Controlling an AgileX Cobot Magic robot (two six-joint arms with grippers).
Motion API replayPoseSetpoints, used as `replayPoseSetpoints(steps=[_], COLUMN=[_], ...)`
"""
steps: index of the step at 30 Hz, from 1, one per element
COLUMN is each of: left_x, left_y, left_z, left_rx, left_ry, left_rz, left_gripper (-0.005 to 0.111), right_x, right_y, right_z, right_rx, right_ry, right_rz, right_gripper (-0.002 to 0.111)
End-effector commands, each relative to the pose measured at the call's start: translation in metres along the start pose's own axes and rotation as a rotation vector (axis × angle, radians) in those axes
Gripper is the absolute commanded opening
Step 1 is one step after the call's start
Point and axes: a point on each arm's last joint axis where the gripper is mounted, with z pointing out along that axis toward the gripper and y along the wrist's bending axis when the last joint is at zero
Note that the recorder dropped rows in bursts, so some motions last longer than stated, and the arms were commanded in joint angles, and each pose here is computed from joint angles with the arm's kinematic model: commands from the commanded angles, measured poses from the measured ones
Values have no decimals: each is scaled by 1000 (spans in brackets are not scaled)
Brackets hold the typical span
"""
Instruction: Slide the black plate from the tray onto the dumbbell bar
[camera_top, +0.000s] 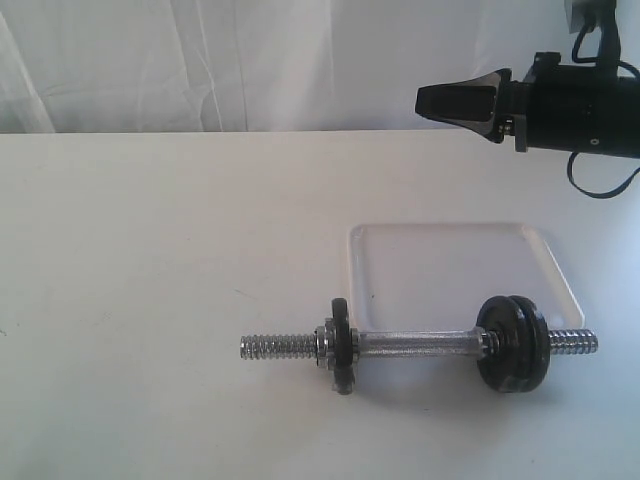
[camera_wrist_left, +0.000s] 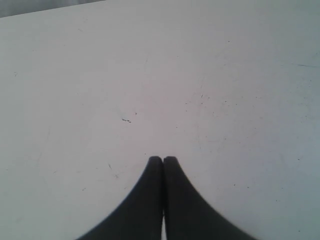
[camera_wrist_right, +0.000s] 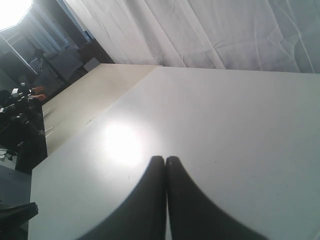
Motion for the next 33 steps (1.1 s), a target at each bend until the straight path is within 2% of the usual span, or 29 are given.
replayPoseSetpoints(steps=[1, 23, 27, 33], left_x=[1, 0, 0, 0], left_y=[-1, 0, 0, -1], left_z=[0, 0, 0, 0], left_rx=[9, 6, 6, 8], left_ry=[-5, -17, -17, -19], left_rz=[-8, -9, -9, -13], left_gripper=[0, 0, 0, 0], right_x=[-3, -4, -14, -44], right_y=[2, 3, 20, 72], right_z=[-2, -3, -9, -33], right_rx=[-6, -6, 0, 166], right_ry=[-14, -13, -31, -112], right_rz=[-25, -29, -84, -268], right_gripper=[0, 0, 0, 0])
